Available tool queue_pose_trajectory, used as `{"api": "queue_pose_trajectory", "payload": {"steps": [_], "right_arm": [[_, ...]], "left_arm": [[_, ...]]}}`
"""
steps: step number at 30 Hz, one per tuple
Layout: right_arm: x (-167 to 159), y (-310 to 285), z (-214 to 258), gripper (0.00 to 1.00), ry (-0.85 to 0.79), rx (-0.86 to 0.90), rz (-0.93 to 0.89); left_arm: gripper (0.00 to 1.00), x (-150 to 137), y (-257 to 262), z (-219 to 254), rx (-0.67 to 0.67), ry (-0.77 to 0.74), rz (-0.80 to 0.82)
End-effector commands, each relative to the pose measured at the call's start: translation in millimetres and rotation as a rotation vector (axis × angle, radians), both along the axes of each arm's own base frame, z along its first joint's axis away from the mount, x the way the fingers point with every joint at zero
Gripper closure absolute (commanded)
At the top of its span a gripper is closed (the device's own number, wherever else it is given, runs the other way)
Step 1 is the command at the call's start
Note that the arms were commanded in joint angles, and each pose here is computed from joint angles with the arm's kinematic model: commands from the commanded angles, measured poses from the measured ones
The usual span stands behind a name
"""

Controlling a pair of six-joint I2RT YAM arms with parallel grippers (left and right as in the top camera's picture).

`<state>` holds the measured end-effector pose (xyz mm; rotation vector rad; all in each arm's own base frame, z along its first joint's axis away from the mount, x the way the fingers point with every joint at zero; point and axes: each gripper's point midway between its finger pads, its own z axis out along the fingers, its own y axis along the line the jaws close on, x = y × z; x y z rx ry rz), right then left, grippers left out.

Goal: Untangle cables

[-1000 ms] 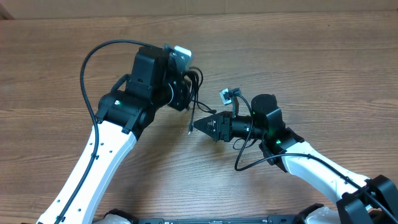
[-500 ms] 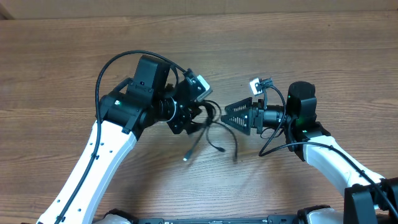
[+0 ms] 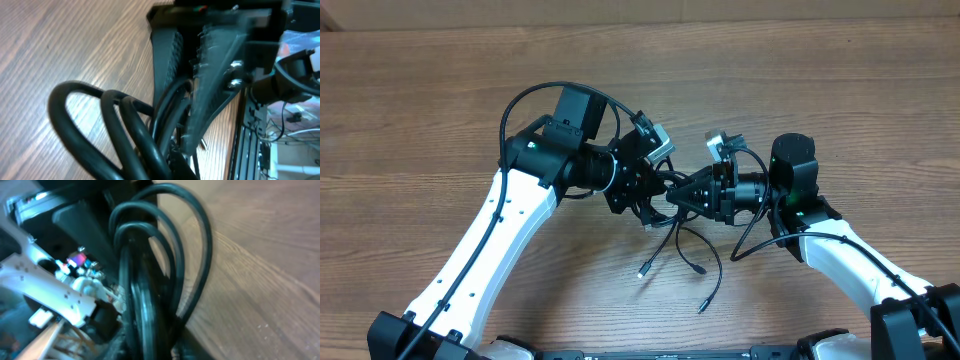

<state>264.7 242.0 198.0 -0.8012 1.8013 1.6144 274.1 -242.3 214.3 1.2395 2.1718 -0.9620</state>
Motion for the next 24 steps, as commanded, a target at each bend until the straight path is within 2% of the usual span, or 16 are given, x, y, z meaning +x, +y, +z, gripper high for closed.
{"api": "queue_pose_trajectory", "payload": {"steps": [1, 3, 9, 13, 15, 18, 24], "right_arm": [[-5.5, 2.1, 0.4, 0.96, -0.002, 0.007, 0.028], [-5.5, 2.1, 0.4, 0.96, 0.003, 0.007, 0.027], [-5.4, 2.1, 0.4, 0.96, 0.006, 0.007, 0.026], [-5.3, 2.1, 0.4, 0.96, 0.005, 0.006, 0.026], [-5.3, 2.1, 0.4, 0.96, 0.005, 0.006, 0.026], [-5.3, 2.1, 0.4, 0.96, 0.005, 0.006, 0.026], [-3.5, 2.0, -0.2, 0.96, 0.006, 0.003, 0.015]], "left_arm": [[0.93, 7.3, -7.8, 19.3, -0.063, -0.030, 0.005], [0.88, 10.6, -8.3, 21.1, -0.071, -0.028, 0.022], [0.60, 23.5, -2.7, 32.2, -0.096, 0.002, 0.105], [0.57, 35.4, 3.3, 60.9, -0.123, -0.050, 0.143], [0.48, 40.6, 5.8, 71.0, -0.122, -0.087, 0.158], [0.50, 47.0, 8.7, 75.8, -0.103, -0.120, 0.181], [0.56, 41.2, 6.0, 70.4, -0.079, -0.100, 0.176]]}}
